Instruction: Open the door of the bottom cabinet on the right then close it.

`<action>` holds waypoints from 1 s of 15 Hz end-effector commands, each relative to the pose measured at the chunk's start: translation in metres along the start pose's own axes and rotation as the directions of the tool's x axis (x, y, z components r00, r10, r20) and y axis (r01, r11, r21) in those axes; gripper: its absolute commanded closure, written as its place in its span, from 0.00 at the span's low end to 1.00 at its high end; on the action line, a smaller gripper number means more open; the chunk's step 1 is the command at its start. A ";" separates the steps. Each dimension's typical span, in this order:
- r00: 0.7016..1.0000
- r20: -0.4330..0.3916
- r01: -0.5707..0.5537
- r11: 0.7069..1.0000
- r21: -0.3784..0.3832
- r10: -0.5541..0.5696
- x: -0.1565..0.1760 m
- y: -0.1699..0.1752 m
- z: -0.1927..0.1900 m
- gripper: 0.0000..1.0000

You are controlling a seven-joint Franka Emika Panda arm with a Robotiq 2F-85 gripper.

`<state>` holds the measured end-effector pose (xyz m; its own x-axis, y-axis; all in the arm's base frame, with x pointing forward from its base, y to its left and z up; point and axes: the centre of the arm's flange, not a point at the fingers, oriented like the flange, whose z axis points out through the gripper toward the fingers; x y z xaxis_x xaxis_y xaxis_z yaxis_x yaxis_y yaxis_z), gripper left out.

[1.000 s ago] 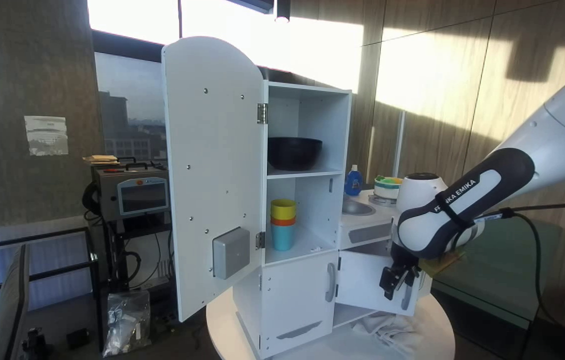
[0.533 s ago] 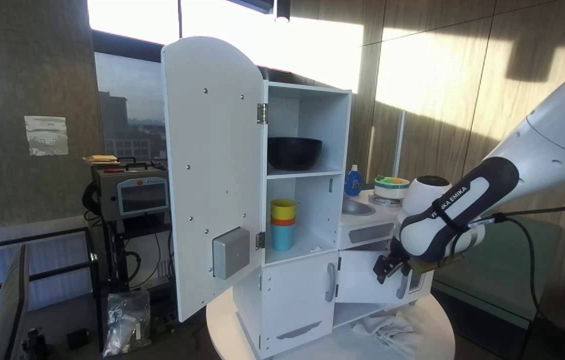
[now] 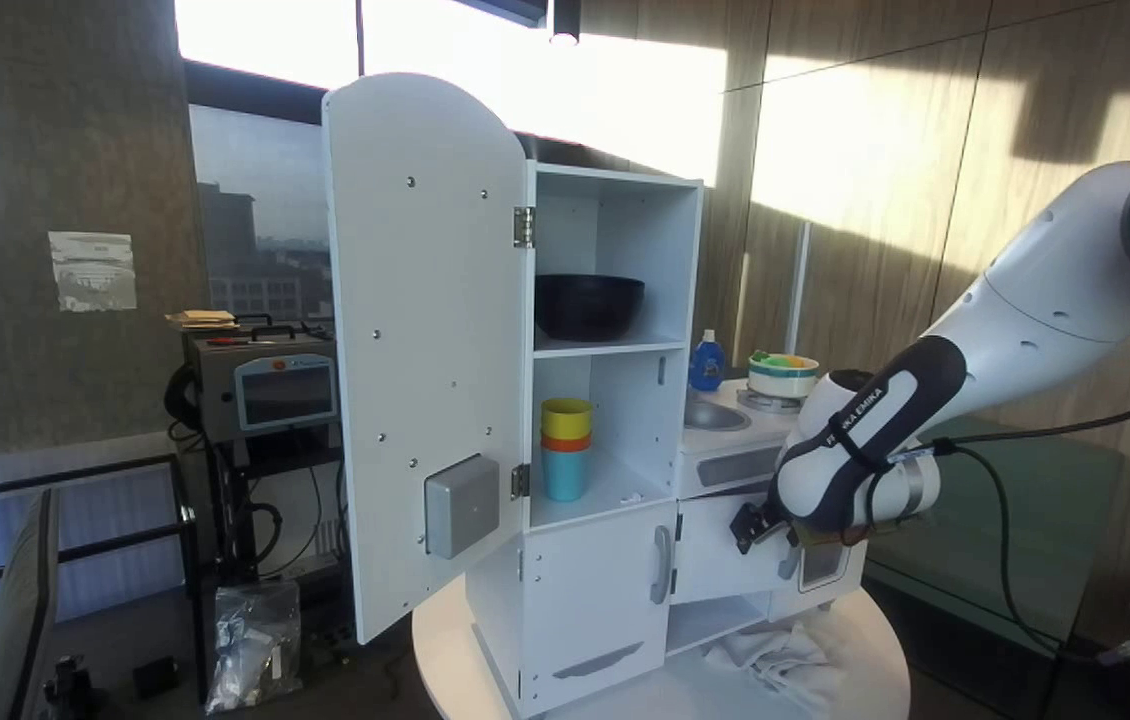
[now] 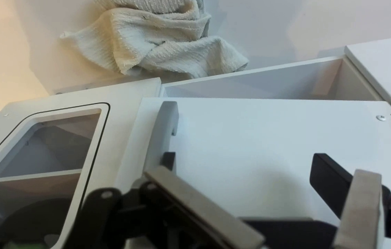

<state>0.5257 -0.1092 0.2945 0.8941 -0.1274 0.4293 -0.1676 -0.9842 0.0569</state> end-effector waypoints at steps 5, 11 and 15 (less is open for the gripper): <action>0.992 -0.117 -0.038 0.999 -0.007 0.037 0.034 0.001 0.015 0.00; 0.997 -0.052 -0.056 0.998 0.012 0.056 0.034 0.004 0.003 0.00; 0.997 0.072 -0.030 0.998 0.050 0.026 0.047 0.007 -0.048 0.00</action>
<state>0.5506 -0.1129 0.3065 0.8876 -0.1792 0.4244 -0.2096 -0.9774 0.0257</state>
